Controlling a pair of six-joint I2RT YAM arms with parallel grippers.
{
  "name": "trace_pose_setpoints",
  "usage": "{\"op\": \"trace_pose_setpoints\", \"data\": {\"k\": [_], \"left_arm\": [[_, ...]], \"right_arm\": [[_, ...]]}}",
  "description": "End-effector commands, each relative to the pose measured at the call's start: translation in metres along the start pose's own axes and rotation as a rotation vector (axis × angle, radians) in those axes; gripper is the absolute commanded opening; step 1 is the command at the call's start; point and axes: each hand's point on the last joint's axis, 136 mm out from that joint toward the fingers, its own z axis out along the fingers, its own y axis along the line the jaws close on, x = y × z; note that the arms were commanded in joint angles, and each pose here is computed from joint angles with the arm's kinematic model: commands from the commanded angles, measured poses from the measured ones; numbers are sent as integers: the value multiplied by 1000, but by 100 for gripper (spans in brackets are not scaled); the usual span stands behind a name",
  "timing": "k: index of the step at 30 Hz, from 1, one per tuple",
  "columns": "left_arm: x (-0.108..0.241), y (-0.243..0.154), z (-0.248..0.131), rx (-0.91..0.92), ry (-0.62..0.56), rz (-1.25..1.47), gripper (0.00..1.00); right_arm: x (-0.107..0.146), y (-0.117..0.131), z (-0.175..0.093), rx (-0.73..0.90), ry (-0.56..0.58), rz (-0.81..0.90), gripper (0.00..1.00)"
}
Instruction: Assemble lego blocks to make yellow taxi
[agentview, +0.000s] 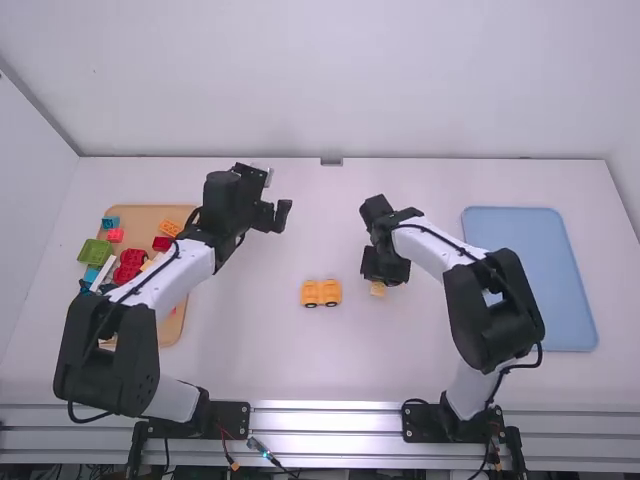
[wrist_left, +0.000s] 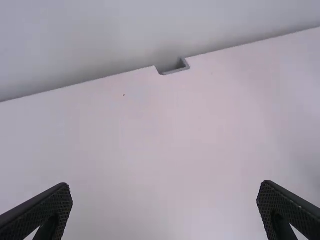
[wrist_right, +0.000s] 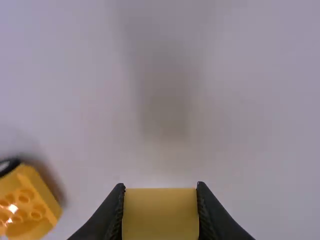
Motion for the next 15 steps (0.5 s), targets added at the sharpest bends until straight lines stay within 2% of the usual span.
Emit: {"op": "trace_pose_setpoints", "data": {"k": [1, 4, 7, 11, 15], "left_arm": [[6, 0, 1, -2, 17, 30, 99], [7, 0, 1, -5, 21, 29, 99], [7, 0, 1, -5, 20, 30, 99], [8, 0, 1, -5, 24, 29, 99], [9, 0, 1, -4, 28, 28, 99]], "right_arm": [[3, -15, 3, 29, 27, 426, 0], [14, -24, 5, 55, 84, 734, 0], [23, -19, 10, 28, 151, 908, 0], [30, -10, 23, -16, 194, 1079, 0], [31, -10, 36, -42, 187, 1170, 0]]}}
